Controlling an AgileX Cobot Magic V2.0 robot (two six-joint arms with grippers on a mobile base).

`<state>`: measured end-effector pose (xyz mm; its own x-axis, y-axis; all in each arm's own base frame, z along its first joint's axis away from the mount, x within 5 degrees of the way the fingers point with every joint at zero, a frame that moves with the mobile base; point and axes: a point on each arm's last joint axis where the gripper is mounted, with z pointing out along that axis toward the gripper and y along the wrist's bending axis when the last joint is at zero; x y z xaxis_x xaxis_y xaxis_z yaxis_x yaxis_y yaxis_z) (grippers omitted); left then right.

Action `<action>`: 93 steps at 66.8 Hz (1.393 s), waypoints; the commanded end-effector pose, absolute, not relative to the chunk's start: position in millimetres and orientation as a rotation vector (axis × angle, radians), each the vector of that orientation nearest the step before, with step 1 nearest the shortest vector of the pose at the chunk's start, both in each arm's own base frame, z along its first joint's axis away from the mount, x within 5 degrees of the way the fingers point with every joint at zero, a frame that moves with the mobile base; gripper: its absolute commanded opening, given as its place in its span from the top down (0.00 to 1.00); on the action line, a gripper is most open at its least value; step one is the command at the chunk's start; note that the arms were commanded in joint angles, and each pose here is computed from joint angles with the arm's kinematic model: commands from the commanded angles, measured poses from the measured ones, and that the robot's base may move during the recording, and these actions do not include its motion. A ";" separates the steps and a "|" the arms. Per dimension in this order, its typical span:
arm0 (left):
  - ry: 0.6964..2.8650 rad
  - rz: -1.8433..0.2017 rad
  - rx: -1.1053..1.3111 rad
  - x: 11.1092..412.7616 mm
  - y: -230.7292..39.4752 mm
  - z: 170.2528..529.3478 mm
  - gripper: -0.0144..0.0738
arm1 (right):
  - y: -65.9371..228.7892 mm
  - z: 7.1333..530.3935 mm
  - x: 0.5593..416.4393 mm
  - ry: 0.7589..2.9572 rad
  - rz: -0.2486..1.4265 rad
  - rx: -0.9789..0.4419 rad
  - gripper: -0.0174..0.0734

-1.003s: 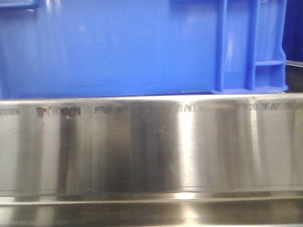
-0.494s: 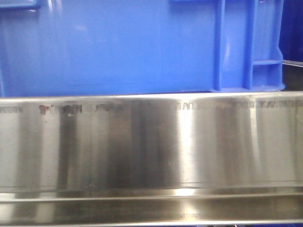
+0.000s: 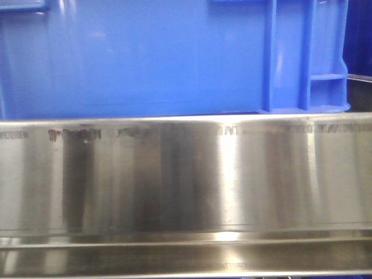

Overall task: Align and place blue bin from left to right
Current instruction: 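Push the blue bin forward onto the upper roller shelf with both grippers, then open both grippers and pull them back from the placed bin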

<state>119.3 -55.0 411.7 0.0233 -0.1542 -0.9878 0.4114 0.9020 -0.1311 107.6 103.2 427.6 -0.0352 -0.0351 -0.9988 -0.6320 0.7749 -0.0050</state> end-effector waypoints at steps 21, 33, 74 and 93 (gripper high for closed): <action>1.386 -0.468 0.239 110.7 -54.5 418.0 0.96 | 90.3 436.1 94.7 1.456 0.543 -0.552 0.88; 1.388 -0.466 0.239 110.8 -54.5 417.9 0.96 | 90.3 436.1 94.7 1.456 0.543 -0.552 0.88; 1.388 -0.466 0.239 110.8 -54.5 417.9 0.96 | 90.3 436.1 94.7 1.456 0.543 -0.552 0.88; 1.390 -0.466 0.239 111.3 -54.7 417.6 0.96 | 90.3 436.1 94.7 1.456 0.543 -0.552 0.88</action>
<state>113.2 -54.1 415.4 0.0839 -0.1682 -0.9822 0.4360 0.8925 -0.1156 96.4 90.8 433.3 0.0111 0.0073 -0.9999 -0.6399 0.7685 -0.0015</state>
